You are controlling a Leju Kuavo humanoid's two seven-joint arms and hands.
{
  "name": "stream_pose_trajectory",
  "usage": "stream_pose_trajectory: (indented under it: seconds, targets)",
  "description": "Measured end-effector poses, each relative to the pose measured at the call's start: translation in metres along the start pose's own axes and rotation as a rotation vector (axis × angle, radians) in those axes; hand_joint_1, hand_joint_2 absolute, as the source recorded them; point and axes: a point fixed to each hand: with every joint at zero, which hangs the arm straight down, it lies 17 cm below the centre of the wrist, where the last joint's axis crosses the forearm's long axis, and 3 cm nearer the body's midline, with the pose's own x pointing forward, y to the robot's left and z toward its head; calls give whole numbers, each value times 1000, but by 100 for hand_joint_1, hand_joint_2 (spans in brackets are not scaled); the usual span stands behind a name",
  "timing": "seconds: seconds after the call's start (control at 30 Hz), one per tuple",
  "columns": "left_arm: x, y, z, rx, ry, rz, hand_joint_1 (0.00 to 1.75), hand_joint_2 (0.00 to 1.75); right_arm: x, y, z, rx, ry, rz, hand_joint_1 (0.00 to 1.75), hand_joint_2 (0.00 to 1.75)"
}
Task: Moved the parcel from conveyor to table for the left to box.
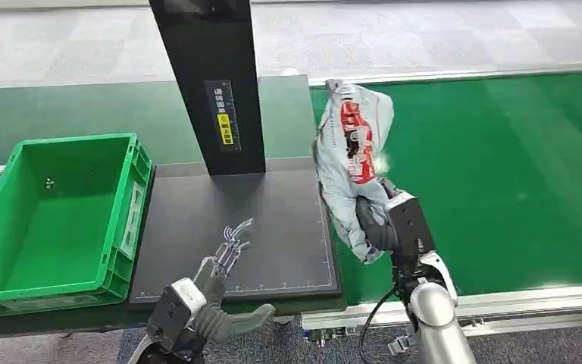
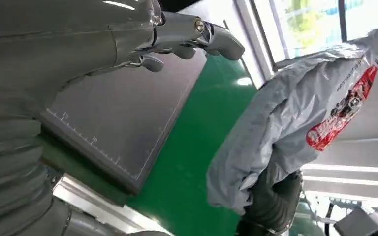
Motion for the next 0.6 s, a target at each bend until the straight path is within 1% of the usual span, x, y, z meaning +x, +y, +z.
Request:
stream_pose_trajectory:
  seconds: [0.07,0.2,0.3,0.4,0.43,0.47,0.6]
  targets:
    - [9,12,0,46,-28,-6,0,175,7,30,2,84,-3,-28,175,175]
    - [29,30,0,119,-87,-8,0,175,16,72,0,188,1,-35,175,175]
    - [43,40,-1,155,-126,-12,0,175,6,97,-8,247,37,-17,175,175]
    - [49,43,-2,166,-140,-10,0,175,-7,118,-14,296,79,8,175,175]
    - [50,44,-2,169,-143,-10,0,175,-13,123,-16,308,96,19,108,175]
    - [51,44,-2,170,-144,-10,0,175,-17,127,-19,312,106,34,0,175]
    - [53,45,-2,171,-149,-6,0,175,-35,132,-31,296,156,89,0,175]
